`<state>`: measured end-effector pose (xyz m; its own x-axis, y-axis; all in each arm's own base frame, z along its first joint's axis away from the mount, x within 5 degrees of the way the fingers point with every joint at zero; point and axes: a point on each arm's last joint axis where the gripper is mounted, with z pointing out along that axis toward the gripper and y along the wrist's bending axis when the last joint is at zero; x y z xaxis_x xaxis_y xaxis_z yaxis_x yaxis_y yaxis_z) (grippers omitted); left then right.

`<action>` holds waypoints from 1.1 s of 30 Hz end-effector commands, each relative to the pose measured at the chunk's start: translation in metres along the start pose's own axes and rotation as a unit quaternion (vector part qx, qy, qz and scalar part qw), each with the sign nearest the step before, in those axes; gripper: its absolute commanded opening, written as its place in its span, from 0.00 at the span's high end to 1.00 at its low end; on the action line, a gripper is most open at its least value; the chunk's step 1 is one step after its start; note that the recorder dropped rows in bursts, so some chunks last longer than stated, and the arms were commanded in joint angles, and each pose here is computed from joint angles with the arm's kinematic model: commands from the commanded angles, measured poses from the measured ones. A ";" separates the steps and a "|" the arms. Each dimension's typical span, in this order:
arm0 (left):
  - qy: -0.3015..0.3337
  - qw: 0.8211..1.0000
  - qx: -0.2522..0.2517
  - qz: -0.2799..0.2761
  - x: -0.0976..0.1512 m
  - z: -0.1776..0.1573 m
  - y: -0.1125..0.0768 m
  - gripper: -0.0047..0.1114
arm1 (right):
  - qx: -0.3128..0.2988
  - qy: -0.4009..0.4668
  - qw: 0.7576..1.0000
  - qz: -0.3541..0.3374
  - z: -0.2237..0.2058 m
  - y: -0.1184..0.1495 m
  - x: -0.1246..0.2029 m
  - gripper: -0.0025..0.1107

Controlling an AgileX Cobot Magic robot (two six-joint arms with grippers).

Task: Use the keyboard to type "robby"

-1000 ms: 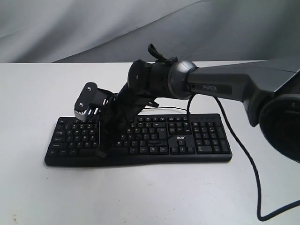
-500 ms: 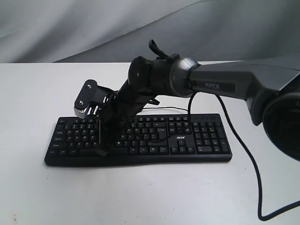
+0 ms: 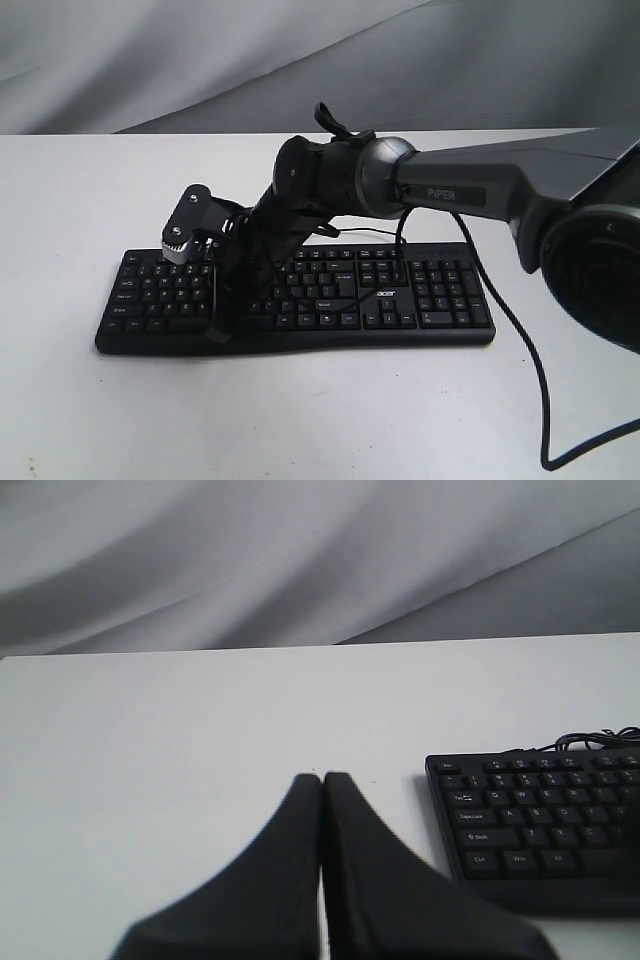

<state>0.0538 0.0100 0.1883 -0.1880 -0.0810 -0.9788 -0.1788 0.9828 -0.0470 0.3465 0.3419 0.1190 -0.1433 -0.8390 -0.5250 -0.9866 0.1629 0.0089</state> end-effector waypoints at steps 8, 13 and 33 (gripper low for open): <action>-0.001 1.000 0.000 -0.006 0.001 0.000 0.000 0.96 | 0.046 -0.011 0.999 -0.023 -0.037 -0.005 -0.015 0.98; -0.001 1.000 0.000 -0.006 0.001 0.000 0.000 0.96 | 0.056 0.001 0.998 -0.015 -0.039 -0.019 -0.014 0.98; -0.001 1.000 0.000 -0.006 0.001 0.000 0.000 0.96 | 0.032 -0.007 0.999 -0.009 -0.022 -0.034 -0.009 0.98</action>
<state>0.0538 0.0100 0.1883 -0.1880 -0.0810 -0.9788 -0.1788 0.9828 -0.0470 0.3779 0.3326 0.1388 -0.1282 -0.8408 -0.5259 -0.9810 0.1853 -0.0570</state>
